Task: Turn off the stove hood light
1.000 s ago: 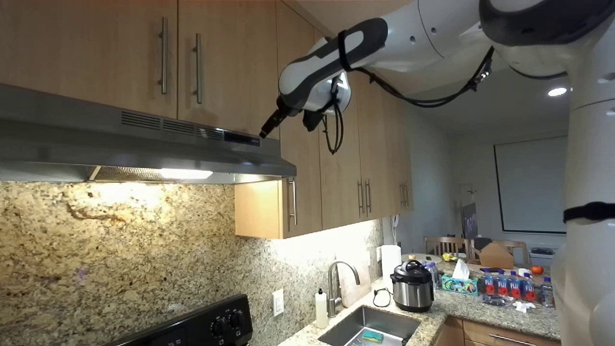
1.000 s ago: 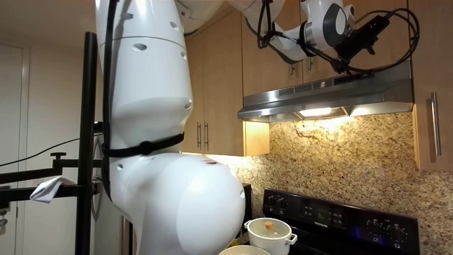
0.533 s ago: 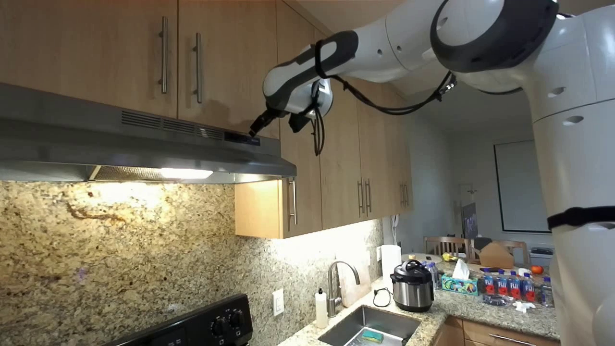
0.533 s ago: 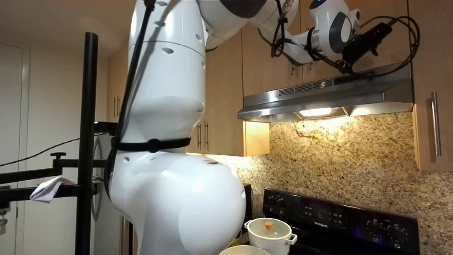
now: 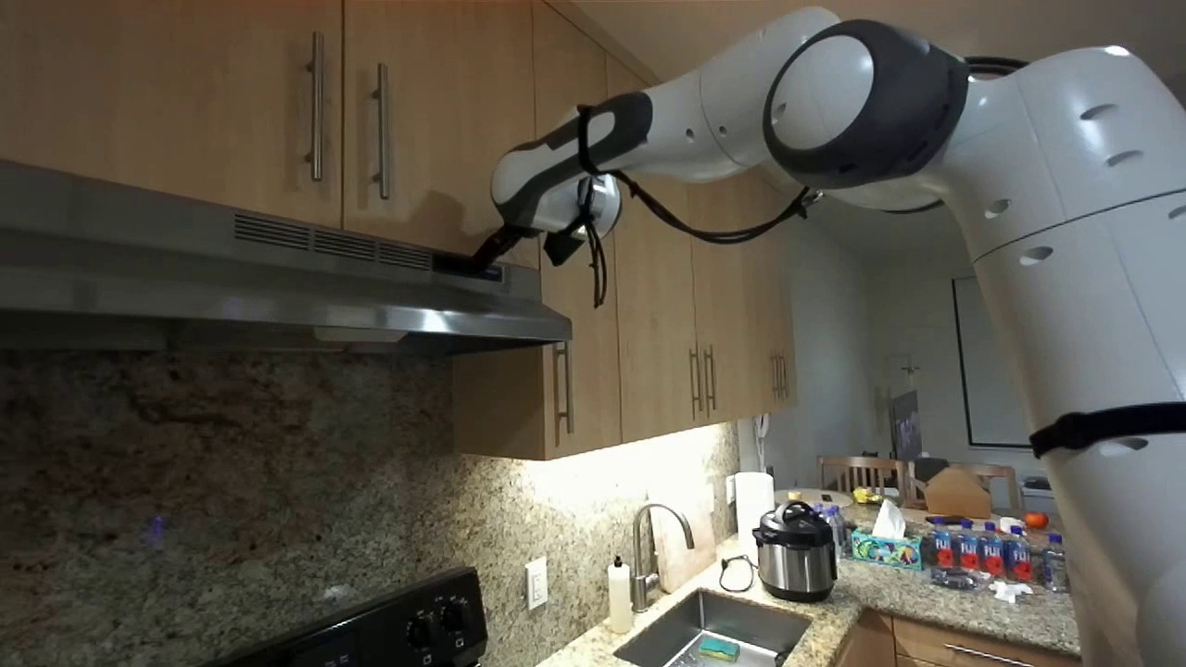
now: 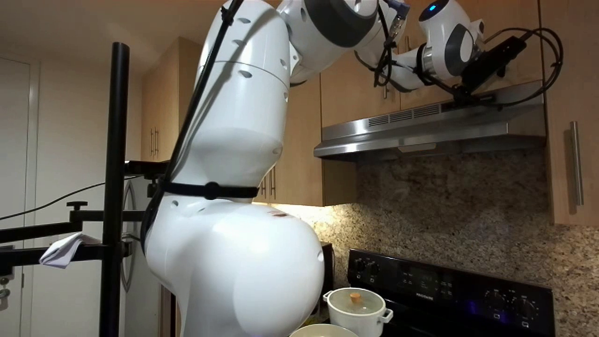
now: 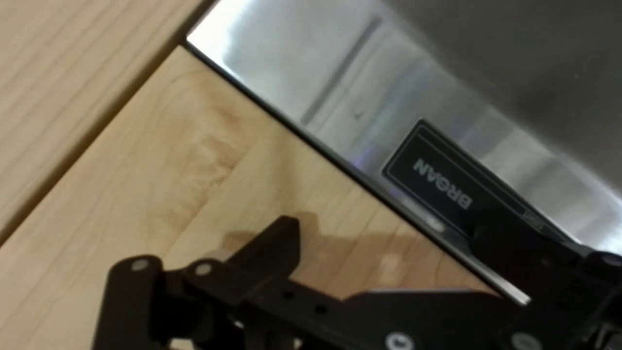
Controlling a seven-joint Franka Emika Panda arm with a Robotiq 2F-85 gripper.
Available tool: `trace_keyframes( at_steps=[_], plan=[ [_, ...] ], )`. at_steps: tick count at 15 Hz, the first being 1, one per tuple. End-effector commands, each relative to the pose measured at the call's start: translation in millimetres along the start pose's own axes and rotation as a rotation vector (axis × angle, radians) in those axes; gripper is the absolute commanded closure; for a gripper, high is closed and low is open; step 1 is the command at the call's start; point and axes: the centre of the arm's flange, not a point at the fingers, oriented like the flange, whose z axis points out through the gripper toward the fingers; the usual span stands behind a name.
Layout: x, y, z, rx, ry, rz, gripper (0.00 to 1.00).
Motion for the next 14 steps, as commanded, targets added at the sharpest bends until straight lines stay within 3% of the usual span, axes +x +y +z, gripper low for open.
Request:
trace_keyframes(
  at_steps=[1,8,14],
  plan=[
    [5.4,13.2,20.4,0.012,-0.014,0.0,0.0],
    [-12.2,16.3,2.6,0.027,-0.036,0.039,0.0],
    [-36.2,20.9,-45.7,0.06,-0.015,0.091,0.0]
  ],
)
